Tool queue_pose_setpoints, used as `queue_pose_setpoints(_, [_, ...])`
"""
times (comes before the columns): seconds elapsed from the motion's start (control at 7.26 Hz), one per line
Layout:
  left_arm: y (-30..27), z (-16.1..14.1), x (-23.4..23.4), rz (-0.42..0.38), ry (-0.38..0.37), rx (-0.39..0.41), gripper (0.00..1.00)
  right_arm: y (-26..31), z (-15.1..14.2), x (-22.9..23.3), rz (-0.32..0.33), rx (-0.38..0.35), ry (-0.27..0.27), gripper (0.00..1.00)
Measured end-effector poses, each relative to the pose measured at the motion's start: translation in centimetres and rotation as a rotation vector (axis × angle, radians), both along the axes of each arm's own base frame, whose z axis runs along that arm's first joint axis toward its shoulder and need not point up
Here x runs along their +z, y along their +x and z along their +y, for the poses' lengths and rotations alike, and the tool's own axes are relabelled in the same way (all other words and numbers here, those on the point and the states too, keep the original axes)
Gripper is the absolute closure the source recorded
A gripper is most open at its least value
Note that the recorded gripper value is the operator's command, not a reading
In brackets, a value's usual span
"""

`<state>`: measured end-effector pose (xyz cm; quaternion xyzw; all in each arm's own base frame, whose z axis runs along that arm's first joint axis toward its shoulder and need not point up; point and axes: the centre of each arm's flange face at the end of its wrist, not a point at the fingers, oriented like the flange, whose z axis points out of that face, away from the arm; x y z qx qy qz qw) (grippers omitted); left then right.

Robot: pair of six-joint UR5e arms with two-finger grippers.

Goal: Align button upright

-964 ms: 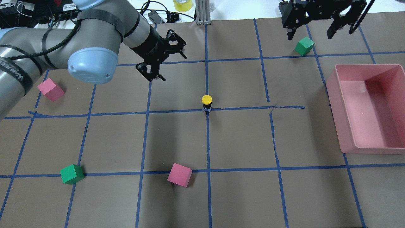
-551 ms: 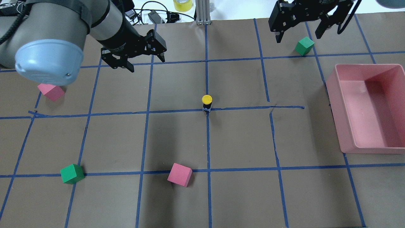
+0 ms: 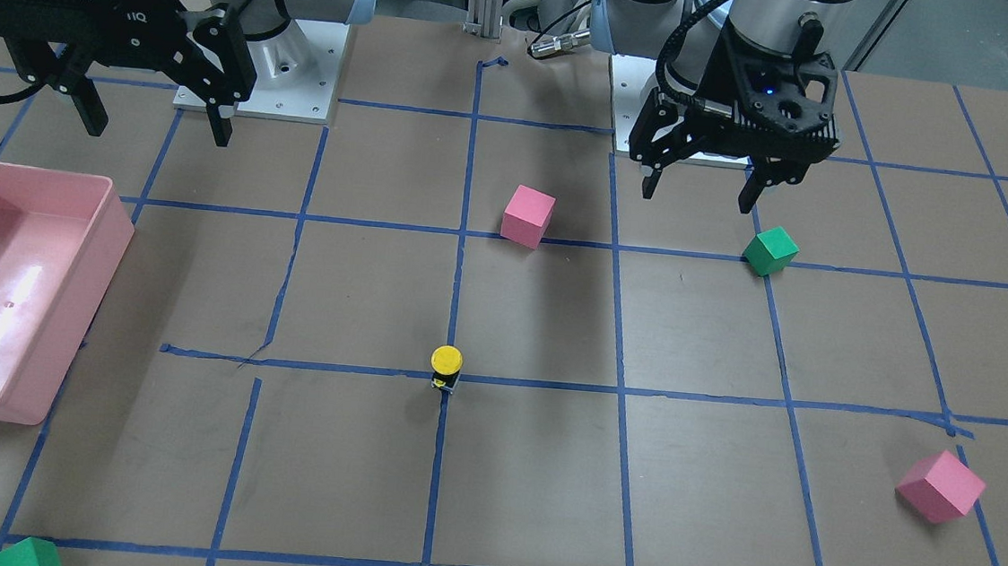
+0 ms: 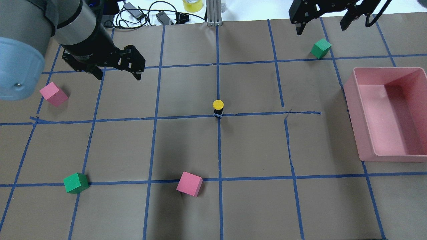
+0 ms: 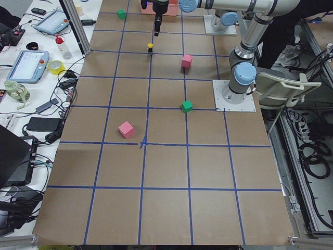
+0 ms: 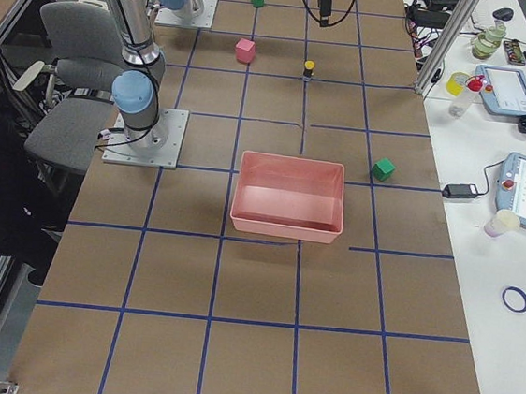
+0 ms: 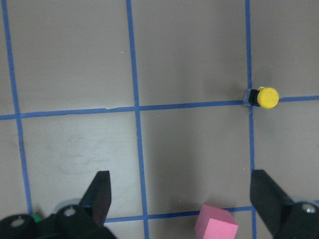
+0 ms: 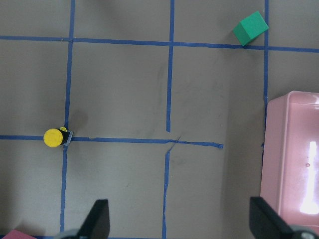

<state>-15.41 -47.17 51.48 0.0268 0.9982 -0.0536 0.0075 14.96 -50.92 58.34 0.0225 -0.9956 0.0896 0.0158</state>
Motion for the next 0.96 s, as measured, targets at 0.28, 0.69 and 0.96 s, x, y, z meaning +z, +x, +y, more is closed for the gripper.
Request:
queue_pose_setpoints(0.28, [0.1,-0.8,1.7,-0.001,0.076,0.035,0.0,-0.5,-0.3,-0.2,-0.006,-0.014,0.0,0.0])
queue_pose_setpoints(0.69, [-0.3,-1.2,1.7,0.018,0.098,0.065,0.0,-2.3,-0.9,-1.0,-0.015,-0.05,0.017,0.0])
queue_pose_setpoints(0.96, [-0.3,-1.0,1.9,0.017,0.095,0.063,0.0,-2.4,-0.9,-1.5,-0.015,-0.054,0.024,0.0])
